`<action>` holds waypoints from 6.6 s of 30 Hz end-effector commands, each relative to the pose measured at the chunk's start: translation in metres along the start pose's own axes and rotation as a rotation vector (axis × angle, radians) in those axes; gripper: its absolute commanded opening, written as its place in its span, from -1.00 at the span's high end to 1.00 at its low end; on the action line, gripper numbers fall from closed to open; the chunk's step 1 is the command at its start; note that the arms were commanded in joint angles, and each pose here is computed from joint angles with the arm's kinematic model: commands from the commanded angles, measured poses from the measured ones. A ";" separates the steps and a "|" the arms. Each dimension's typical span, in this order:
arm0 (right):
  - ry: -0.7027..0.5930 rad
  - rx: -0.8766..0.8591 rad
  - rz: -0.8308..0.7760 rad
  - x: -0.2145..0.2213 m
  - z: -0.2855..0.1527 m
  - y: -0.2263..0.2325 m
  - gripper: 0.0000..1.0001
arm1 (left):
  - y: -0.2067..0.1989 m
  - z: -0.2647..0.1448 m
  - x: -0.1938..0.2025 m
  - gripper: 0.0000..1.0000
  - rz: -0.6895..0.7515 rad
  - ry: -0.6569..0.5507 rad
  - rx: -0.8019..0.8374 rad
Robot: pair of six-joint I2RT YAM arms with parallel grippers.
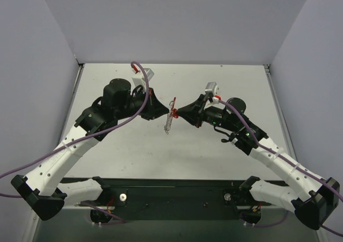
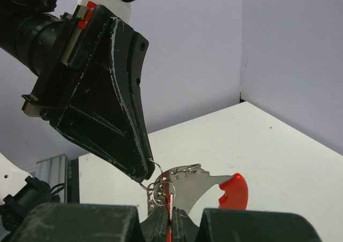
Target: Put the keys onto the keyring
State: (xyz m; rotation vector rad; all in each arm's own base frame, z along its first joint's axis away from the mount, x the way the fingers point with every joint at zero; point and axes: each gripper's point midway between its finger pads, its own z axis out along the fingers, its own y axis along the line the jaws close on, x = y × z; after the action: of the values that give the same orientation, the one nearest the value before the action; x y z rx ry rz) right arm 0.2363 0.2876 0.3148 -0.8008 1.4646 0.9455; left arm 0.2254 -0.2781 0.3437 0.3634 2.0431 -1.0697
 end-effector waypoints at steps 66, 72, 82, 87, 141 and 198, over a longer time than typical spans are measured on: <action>-0.128 0.034 -0.038 -0.042 -0.010 -0.009 1.00 | 0.013 -0.022 -0.009 1.00 0.196 -0.038 -0.066; -0.132 0.033 -0.039 -0.043 -0.011 -0.009 1.00 | 0.016 -0.024 -0.008 1.00 0.211 -0.040 -0.079; -0.131 0.028 -0.039 -0.044 -0.010 -0.009 1.00 | 0.018 -0.024 -0.006 1.00 0.232 -0.034 -0.091; -0.130 0.029 -0.039 -0.044 -0.009 -0.009 1.00 | 0.021 -0.024 -0.004 1.00 0.246 -0.024 -0.104; -0.139 0.032 -0.043 -0.044 -0.012 -0.011 1.00 | 0.036 -0.026 0.015 1.00 0.363 0.077 -0.227; -0.155 -0.043 -0.020 -0.048 -0.019 0.007 -0.52 | 0.026 -0.043 -0.002 1.00 0.440 -0.017 -0.306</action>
State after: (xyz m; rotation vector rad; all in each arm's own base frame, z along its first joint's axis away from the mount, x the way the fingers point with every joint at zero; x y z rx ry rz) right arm 0.2355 0.2654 0.3383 -0.7144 1.4146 0.9598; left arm 0.2181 -0.2307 0.3143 0.6510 2.0501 -0.4498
